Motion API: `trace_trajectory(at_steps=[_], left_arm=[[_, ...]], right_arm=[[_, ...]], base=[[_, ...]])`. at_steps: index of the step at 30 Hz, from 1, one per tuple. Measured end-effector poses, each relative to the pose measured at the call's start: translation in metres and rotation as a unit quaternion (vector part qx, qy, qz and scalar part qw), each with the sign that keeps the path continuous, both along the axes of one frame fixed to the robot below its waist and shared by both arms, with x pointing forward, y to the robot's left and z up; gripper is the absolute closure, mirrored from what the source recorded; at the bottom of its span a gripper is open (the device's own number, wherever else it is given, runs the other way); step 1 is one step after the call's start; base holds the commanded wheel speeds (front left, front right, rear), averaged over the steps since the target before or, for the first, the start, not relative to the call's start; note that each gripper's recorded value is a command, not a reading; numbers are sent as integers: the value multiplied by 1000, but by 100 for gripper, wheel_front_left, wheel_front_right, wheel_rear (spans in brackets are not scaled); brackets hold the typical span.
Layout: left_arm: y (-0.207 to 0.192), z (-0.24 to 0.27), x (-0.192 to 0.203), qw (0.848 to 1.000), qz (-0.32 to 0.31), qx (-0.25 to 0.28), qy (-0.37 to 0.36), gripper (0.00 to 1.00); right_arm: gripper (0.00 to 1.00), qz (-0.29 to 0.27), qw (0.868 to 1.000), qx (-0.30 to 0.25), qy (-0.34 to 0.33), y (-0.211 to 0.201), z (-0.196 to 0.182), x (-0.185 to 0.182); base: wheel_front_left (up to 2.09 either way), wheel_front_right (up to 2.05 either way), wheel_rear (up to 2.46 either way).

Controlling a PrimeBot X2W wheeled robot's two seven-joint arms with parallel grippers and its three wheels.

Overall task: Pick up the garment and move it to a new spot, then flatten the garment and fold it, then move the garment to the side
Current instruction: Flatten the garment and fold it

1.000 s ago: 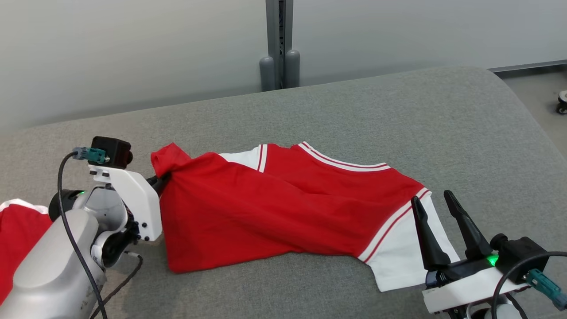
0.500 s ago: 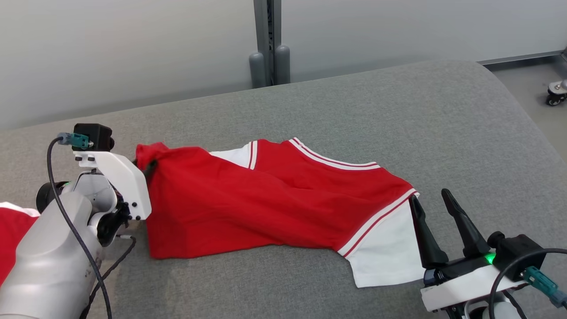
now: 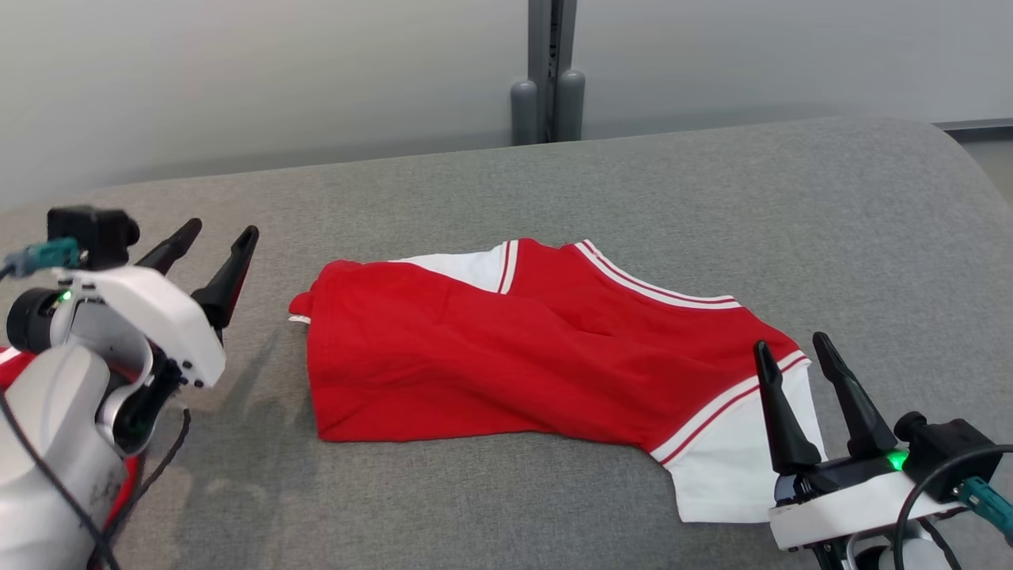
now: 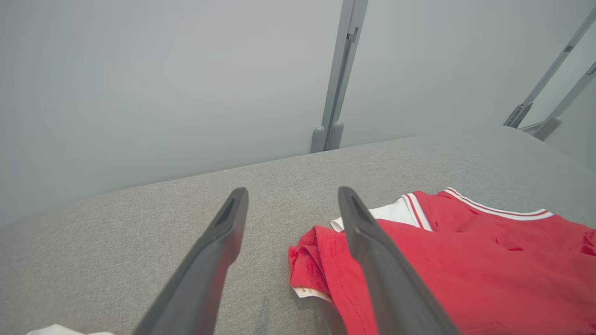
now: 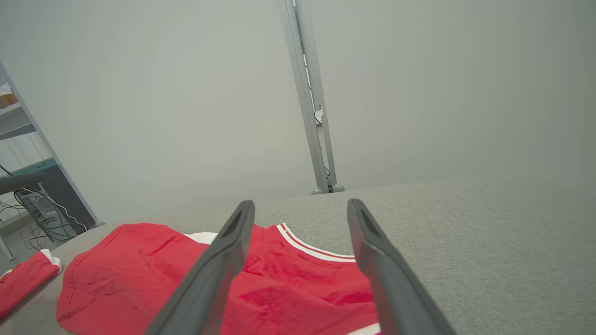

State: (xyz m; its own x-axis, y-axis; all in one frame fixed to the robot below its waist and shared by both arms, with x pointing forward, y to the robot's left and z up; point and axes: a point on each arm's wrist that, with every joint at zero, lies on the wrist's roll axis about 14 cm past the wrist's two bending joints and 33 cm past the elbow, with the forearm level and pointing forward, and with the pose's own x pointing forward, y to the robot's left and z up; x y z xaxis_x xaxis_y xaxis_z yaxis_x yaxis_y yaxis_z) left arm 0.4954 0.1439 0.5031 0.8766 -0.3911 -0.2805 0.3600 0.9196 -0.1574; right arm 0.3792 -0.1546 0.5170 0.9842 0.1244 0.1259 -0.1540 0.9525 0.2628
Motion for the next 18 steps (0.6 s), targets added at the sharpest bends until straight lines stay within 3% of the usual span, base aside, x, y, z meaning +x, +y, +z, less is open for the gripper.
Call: trace_trajectory(at_steps=[9,18], left_arm=[[7,9,-39,992,43,-65,-95,0],[0,14,-73,984,92,-64,-137,0]], right_arm=[[0,3,1000,-5,-2,0,0,2],[0,-2,1000,-15,-7,-6,3,-3]], base=[[0,0,0],[0,0,0]])
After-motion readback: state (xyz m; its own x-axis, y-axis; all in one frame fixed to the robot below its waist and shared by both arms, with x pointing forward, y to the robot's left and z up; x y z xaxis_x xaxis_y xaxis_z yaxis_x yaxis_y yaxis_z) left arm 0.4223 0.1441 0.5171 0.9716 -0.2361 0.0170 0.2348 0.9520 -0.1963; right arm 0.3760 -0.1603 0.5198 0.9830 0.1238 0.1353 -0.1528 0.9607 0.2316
